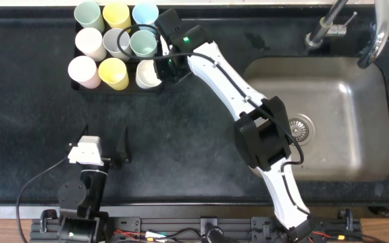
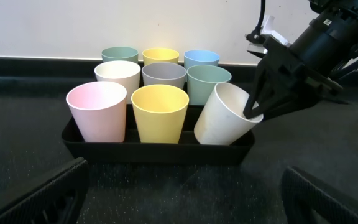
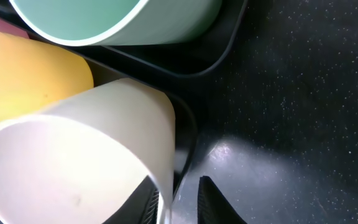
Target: Store Cups
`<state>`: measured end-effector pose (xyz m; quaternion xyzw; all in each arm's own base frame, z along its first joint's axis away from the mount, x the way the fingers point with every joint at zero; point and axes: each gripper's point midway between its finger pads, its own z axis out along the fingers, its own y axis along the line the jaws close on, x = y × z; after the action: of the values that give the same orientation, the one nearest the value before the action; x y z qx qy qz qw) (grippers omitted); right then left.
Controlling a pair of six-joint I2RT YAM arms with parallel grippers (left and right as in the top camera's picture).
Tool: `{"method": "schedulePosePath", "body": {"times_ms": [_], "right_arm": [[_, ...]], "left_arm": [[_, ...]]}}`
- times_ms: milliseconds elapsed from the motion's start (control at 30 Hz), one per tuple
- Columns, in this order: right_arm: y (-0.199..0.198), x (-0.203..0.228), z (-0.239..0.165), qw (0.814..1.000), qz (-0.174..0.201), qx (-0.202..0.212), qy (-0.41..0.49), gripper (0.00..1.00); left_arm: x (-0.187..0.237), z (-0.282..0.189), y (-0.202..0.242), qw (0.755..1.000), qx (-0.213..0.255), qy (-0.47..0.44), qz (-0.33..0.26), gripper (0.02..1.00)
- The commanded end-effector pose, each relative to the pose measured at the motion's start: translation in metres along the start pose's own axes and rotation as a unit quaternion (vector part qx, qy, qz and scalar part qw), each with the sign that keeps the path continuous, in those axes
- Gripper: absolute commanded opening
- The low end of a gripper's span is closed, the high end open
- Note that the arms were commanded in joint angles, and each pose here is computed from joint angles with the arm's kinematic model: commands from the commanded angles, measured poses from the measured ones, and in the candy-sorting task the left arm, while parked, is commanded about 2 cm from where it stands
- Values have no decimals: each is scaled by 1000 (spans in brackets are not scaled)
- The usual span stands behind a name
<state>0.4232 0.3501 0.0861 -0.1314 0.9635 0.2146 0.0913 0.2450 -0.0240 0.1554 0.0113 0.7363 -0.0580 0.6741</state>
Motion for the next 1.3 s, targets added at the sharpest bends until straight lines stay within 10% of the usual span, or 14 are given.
{"method": "schedulePosePath", "body": {"times_ms": [33,233,567,867,1300], "right_arm": [[11,-10,-15,999,-22,-9,-23,299],[33,-31,-76,992,-83,-29,-92,325],[33,-46,-230,968,-102,-47,-226,695],[-40,0,-287,957,-104,53,-265,985],[-118,124,-325,904,-57,131,-404,998]], "left_arm": [[-1,0,2,1000,-5,-3,10,1000],[-1,0,2,1000,-5,-3,10,1000],[-1,0,2,1000,-5,-3,10,1000],[-1,0,2,1000,-5,-3,10,1000],[-1,0,2,1000,-5,-3,10,998]]}}
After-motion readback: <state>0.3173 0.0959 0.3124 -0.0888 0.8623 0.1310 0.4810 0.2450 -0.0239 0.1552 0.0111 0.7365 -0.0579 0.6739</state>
